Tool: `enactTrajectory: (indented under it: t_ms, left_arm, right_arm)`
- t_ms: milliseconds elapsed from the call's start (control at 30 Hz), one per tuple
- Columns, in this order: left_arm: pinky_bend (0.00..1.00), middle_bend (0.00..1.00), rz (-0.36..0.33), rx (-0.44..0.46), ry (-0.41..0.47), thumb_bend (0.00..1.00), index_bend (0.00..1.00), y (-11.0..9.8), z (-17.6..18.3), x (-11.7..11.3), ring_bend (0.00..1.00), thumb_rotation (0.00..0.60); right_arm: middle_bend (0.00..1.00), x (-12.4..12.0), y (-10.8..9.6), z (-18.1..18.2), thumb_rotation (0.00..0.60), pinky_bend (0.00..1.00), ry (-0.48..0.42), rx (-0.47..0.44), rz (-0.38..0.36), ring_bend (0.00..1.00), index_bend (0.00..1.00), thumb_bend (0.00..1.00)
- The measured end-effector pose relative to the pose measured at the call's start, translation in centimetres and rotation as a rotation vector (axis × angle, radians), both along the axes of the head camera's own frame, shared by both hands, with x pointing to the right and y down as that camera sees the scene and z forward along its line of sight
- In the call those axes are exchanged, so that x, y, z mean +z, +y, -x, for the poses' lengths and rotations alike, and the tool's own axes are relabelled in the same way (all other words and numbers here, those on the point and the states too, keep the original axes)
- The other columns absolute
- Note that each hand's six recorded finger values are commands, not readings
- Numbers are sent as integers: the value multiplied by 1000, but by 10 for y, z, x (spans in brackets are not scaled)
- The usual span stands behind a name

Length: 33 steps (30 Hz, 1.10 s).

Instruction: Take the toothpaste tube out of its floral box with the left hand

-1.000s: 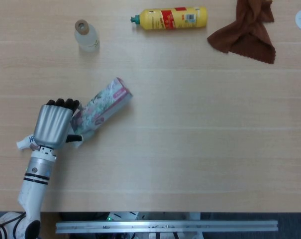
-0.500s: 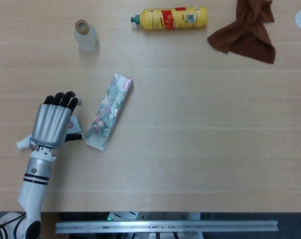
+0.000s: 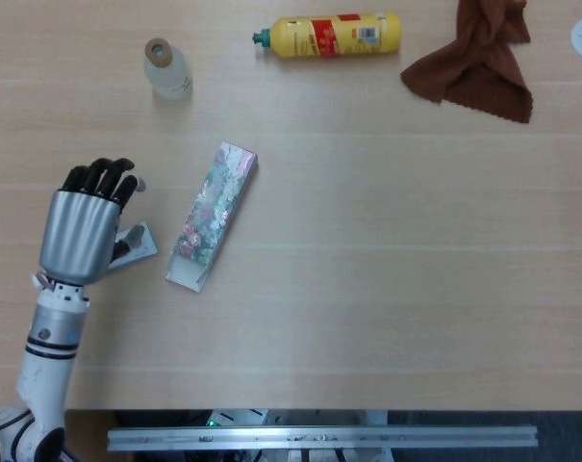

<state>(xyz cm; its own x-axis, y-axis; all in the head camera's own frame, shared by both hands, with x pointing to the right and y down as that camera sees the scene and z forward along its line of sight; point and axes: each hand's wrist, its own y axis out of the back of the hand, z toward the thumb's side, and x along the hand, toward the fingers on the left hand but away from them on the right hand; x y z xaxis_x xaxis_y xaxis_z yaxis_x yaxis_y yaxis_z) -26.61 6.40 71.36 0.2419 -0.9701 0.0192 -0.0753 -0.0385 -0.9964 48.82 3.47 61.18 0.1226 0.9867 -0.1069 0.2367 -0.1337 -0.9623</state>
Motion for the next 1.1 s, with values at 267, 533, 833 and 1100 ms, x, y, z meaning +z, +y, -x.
enactTrajectory:
  t_ms: [267, 533, 833, 1100]
  left_arm:
    - [446, 413, -78, 28, 40, 86, 490, 2, 21, -41, 349, 600]
    - [445, 418, -85, 50, 45, 86, 497, 10, 43, -69, 353, 600]
    - [463, 451, -31, 58, 32, 86, 521, 13, 60, -71, 381, 600]
    - [466, 454, 33, 35, 55, 86, 521, 20, 72, -72, 384, 600]
  right_arm:
    - [366, -26, 15, 13, 600, 359, 60, -33, -55, 275, 456, 409]
    - [366, -43, 39, 16, 600, 359, 161, -17, -54, 275, 456, 409]
    - [366, -61, 70, 14, 600, 359, 232, 22, -56, 275, 456, 409]
    - [366, -63, 79, 10, 600, 359, 254, 45, -36, 275, 456, 409]
